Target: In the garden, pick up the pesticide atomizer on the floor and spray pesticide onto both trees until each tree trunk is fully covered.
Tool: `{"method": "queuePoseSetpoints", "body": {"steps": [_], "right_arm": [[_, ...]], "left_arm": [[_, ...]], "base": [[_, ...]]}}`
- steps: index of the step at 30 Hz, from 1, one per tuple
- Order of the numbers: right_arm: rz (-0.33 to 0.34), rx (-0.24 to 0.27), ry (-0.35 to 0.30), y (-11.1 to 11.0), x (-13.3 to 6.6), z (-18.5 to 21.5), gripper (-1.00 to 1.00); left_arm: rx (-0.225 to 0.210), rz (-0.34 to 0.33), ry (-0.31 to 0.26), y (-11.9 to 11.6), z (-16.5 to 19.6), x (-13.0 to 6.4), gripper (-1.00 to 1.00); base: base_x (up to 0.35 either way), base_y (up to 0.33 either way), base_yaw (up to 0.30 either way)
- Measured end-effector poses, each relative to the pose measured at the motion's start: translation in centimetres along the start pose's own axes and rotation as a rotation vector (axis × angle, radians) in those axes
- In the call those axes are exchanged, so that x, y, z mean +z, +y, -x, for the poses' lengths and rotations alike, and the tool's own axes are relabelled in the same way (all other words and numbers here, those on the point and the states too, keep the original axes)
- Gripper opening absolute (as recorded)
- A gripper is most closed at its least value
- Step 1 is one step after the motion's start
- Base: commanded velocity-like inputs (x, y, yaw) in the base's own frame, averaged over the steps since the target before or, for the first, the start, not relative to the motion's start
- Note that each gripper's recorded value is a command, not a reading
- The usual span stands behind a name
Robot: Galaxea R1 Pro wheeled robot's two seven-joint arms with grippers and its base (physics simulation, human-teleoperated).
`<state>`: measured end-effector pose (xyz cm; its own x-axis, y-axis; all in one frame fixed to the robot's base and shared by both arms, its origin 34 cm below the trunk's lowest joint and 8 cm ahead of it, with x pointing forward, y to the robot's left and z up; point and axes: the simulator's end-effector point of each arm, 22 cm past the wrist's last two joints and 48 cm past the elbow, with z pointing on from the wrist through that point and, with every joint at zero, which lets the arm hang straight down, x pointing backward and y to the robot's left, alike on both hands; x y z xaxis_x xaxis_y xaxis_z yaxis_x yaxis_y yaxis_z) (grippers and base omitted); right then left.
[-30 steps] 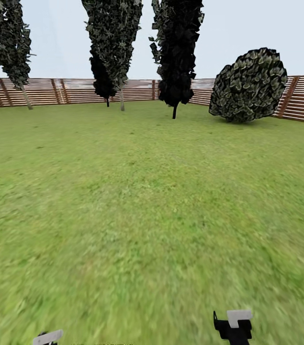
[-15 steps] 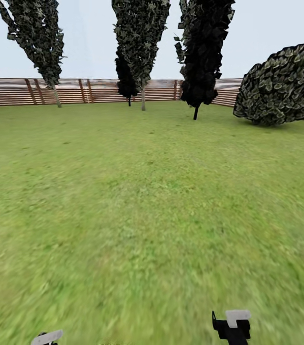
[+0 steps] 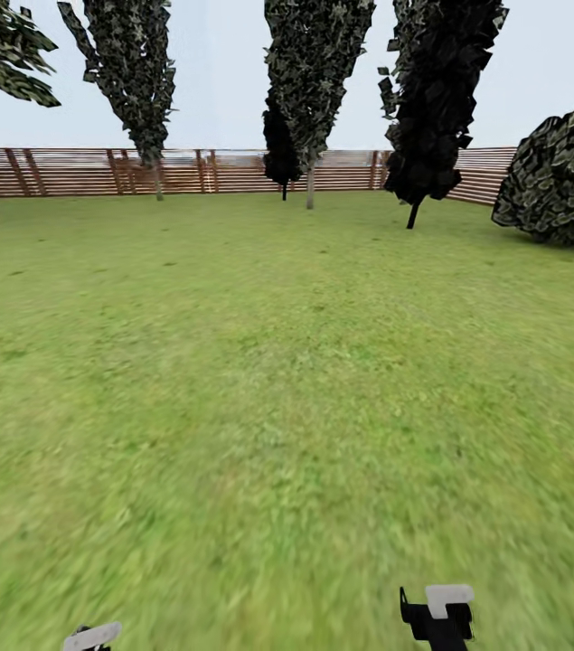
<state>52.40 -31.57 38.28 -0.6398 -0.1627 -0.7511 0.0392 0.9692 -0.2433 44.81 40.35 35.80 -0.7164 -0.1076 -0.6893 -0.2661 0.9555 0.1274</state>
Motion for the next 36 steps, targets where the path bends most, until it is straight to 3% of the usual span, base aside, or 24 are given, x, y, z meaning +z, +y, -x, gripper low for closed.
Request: {"method": "queuePoseSetpoints", "body": {"steps": [19, 36], "right_arm": [[0.009, 0.005, -0.001, 0.80, -0.10, 0.10, 1.00], [0.010, 0.005, 0.000, 0.83, -0.11, 0.10, 1.00]], "left_arm": [[-0.002, 0.007, 0.001, 0.16, -0.04, -0.01, -1.00], [-0.003, 0.014, 0.003, 0.30, -0.08, -0.02, -1.00]], "base": [[0.008, 0.006, 0.278], [0.175, 0.232, 0.278]]}}
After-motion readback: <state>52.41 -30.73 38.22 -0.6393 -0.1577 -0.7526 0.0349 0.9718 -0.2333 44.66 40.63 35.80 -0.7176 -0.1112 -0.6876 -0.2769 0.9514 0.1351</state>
